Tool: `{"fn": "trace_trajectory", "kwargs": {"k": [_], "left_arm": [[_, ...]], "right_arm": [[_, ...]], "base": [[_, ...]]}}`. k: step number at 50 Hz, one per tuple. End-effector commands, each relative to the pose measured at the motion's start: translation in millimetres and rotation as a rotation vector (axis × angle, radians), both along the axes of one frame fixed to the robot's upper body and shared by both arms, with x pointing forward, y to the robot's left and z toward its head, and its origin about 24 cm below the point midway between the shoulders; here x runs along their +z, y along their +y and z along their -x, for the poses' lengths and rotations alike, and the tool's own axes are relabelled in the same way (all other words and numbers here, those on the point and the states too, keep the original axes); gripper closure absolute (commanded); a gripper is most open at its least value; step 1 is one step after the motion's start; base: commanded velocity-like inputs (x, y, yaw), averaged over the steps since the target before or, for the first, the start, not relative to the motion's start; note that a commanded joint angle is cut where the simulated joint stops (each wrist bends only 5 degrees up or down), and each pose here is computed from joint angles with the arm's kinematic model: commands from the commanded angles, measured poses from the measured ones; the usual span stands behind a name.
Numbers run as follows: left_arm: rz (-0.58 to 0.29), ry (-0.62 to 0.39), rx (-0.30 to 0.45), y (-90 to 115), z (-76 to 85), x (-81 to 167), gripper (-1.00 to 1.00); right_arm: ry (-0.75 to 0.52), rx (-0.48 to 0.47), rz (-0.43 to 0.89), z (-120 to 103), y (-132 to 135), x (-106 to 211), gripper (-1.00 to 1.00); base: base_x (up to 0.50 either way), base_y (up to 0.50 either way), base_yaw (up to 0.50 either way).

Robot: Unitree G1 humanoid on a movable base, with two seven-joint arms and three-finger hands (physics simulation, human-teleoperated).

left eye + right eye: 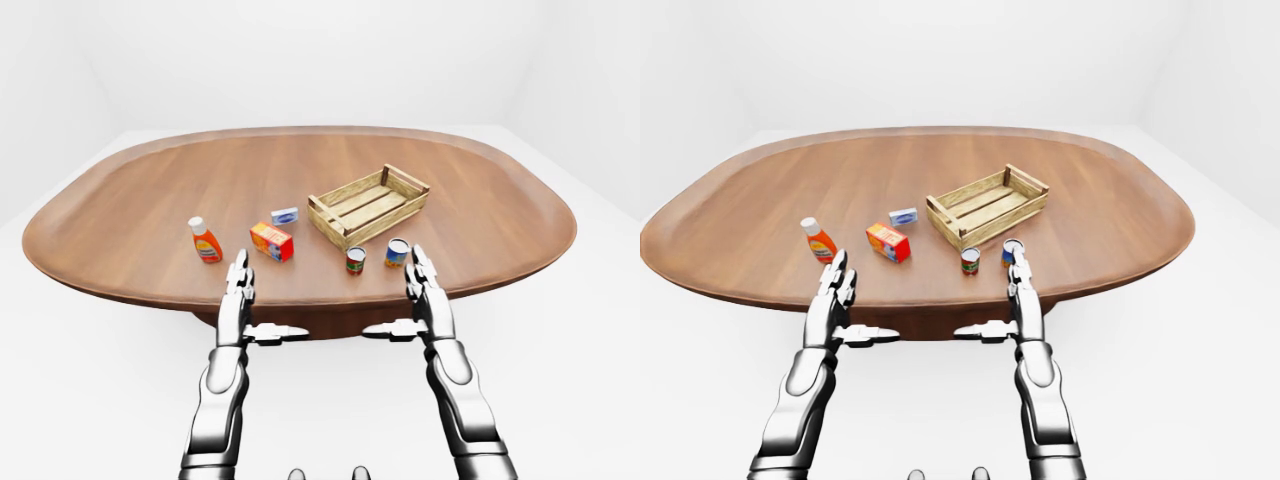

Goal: Pick up the tomato sauce, and put it in the wooden tray.

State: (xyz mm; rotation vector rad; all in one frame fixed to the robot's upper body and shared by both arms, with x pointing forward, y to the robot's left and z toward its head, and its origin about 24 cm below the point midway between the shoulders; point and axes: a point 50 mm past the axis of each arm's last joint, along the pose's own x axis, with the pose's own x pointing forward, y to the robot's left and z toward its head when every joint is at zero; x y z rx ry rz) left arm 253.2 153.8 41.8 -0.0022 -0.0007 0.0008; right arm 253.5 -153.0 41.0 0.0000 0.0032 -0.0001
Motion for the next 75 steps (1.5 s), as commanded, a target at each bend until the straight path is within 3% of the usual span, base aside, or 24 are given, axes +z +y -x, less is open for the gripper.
{"fn": "trace_trajectory", "kwargs": {"k": [1, 10, 13, 19, 23, 26, 57, 75], "left_arm": [[0.005, 0.000, 0.004, 9.1, 0.8, 0.9, -1.00], [0.001, -0.002, -0.001, 7.5, 2.4, 1.9, -1.00], [0.005, -0.029, 0.016, 11.5, 9.1, 12.6, -1.00], [0.030, -0.306, 0.107, 39.7, 59.0, 82.4, -1.00], [0.037, -0.455, 0.167, 57.0, 92.2, 114.7, -1.00], [0.031, -0.506, 0.192, 62.8, 102.1, 123.9, -1.00], [0.028, -0.529, 0.213, 68.5, 100.8, 125.9, -1.00], [0.028, -0.537, 0.215, 68.8, 102.9, 127.5, -1.00]], "right_arm": [[0.010, 0.000, 0.000, 0.2, -7.0, -0.6, -1.00], [0.001, -0.001, 0.002, 2.3, -10.4, 4.3, -1.00], [-0.019, -0.008, -0.007, 6.9, -14.4, 13.5, -1.00], [-0.245, -0.055, -0.039, 37.0, -33.8, 67.5, -1.00], [-0.381, -0.120, -0.033, 60.7, -48.7, 97.7, -1.00], [-0.442, -0.142, -0.032, 72.8, -53.9, 110.4, -1.00], [-0.421, -0.113, 0.011, 78.2, -46.2, 107.9, -1.00], [-0.411, -0.087, 0.020, 78.2, -43.7, 106.4, -1.00]], "base": [[0.00, 0.00, 0.00], [0.00, 0.00, 0.00], [0.00, 0.00, 0.00], [0.00, 0.00, 0.00], [0.00, 0.00, 0.00], [0.00, 0.00, 0.00], [0.00, 0.00, 0.00], [0.46, 0.00, 0.00]]}}
